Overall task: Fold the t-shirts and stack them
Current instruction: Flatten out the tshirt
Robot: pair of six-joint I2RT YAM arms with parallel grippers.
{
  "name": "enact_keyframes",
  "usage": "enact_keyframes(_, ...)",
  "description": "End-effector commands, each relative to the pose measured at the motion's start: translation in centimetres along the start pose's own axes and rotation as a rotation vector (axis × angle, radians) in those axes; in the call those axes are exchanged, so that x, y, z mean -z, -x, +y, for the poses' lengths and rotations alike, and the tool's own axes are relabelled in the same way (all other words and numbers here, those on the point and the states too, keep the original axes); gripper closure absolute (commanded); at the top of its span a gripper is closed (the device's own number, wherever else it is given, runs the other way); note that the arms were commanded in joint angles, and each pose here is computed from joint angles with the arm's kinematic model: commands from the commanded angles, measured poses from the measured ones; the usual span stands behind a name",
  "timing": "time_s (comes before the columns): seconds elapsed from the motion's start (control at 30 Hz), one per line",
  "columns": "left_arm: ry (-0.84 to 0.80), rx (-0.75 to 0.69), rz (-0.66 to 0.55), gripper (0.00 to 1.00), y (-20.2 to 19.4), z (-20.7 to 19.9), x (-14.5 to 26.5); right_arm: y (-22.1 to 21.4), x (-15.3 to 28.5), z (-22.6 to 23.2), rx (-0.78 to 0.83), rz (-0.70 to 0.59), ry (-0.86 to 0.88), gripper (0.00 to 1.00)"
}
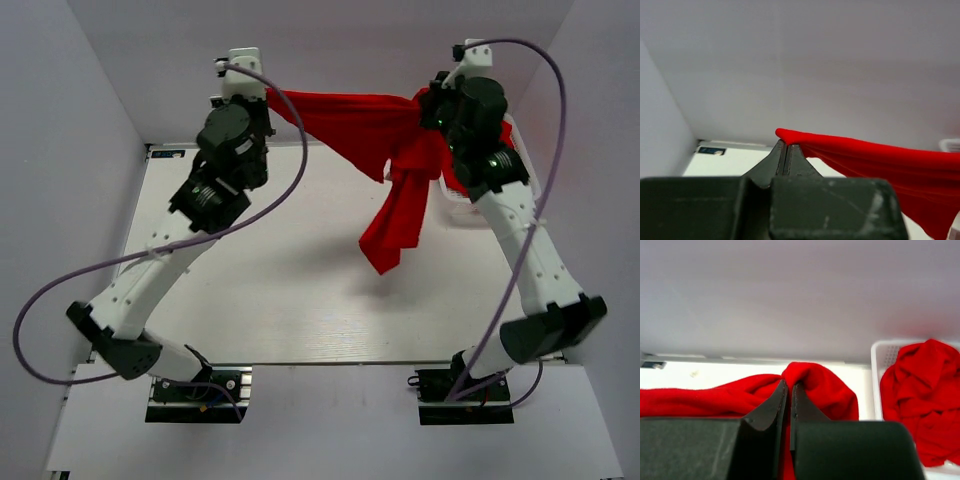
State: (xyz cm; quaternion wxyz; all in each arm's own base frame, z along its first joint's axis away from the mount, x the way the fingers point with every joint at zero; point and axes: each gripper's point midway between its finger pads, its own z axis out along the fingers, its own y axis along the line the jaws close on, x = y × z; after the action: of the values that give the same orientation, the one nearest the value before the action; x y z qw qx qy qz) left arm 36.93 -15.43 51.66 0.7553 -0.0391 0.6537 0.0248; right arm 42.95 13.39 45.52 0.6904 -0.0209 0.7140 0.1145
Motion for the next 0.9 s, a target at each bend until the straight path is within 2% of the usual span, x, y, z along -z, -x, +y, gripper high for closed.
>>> enact_keyframes(0.0, 0.168, -0.092, 0.017, 1.0, -1.5, 1.0, -2.2, 1.7, -2.0, -1.5, 0.035, -0.03, -0.095, 1.0)
enact_keyframes(0.03, 0.185, -0.095, -0.005, 1.0, -0.5, 1.0, -2.6, 4.4, -1.6, -1.5, 0.045, -0.084, -0.1, 1.0)
enact_keyframes(0.1, 0.223, -0.12, -0.005, 1.0, -0.8, 0.8, -3.8, 5.0, -2.8, -1.4, 0.058, -0.094, -0.1, 1.0)
enact_keyframes(0.2, 0.254, -0.119, -0.044, 1.0, 0.8, 1.8, -4.4, 6.2, -2.9, -1.5, 0.063, -0.11, -0.112, 1.0)
enact_keyframes(0.23, 0.266, -0.114, -0.049, 1.0, 1.2, 2.3, -4.5, 6.2, -2.6, -1.5, 0.054, -0.104, -0.112, 1.0)
enact_keyframes(0.3, 0.3, -0.128, -0.037, 1.0, 0.9, 3.3, -4.4, 3.2, -2.8, -0.9, 0.054, -0.03, -0.075, 1.0)
enact_keyframes(0.33, 0.315, -0.134, -0.02, 1.0, -0.2, 4.0, -4.2, 3.5, -1.6, -0.4, 0.047, -0.035, -0.036, 1.0)
enact_keyframes(0.4, 0.305, -0.135, 0.022, 1.0, -2.5, 4.0, -3.7, -1.9, -1.3, 0.3, 0.024, 0.092, 0.008, 1.0)
enact_keyframes(0.43, 0.308, -0.169, 0.073, 1.0, -5.5, 4.2, -3.8, -2.8, -0.7, 1.2, 0.014, 0.115, 0.067, 1.0)
enact_keyframes(0.47, 0.315, -0.16, 0.094, 1.0, -6.5, 4.9, -3.4, -6.6, -0.8, 1.5, -0.018, 0.196, 0.087, 1.0)
enact_keyframes(0.53, 0.305, -0.162, 0.221, 1.0, -12.9, 4.8, -2.7, -13.4, 0.1, 3.3, -0.056, 0.351, 0.208, 1.0)
enact_keyframes(0.57, 0.31, -0.15, 0.259, 1.0, -14.7, 5.3, -2.4, -15.5, 0.1, 4.3, -0.079, 0.394, 0.254, 1.0)
enact_keyframes(0.6, 0.298, -0.116, 0.327, 1.0, -17.7, 4.9, -1.6, -20.1, 0.9, 5.1, -0.098, 0.499, 0.313, 1.0)
enact_keyframes(0.63, 0.31, -0.14, 0.401, 1.0, -21.4, 5.6, -0.7, -21.9, 1.5, 6.5, -0.123, 0.551, 0.386, 0.91)
enact_keyframes(0.67, 0.322, -0.136, 0.45, 1.0, -23.6, 6.2, -0.1, -25.7, 1.1, 6.9, -0.138, 0.641, 0.409, 0.84)
enact_keyframes(0.7, 0.304, -0.132, 0.502, 1.0, -25.6, 6.0, 0.7, -27.1, 1.6, 7.8, -0.15, 0.682, 0.467, 0.78)
enact_keyframes(0.73, 0.338, -0.148, 0.598, 1.0, -29.6, 6.9, 2.1, -28.6, 2.2, 8.3, -0.151, 0.725, 0.496, 0.56)
enact_keyframes(0.77, 0.348, -0.144, 0.653, 1.0, -31.4, 7.4, 2.8, -31.1, 1.7, 7.8, -0.148, 0.786, 0.471, 0.45)
enact_keyframes(0.8, 0.349, -0.15, 0.692, 1.0, -32.7, 7.5, 3.4, -31.1, 1.8, 7.6, -0.134, 0.806, 0.46, 0.3)
enact_keyframes(0.83, 0.371, -0.161, 0.739, 1.0, -34.3, 8.3, 4.2, -30.8, 1.0, 7.1, -0.119, 0.793, 0.43, 0.1)
enact_keyframes(0.87, 0.382, -0.182, 0.772, 1.0, -35.5, 8.7, 4.2, -30.1, 0.7, 7.1, -0.113, 0.773, 0.426, 0.1)
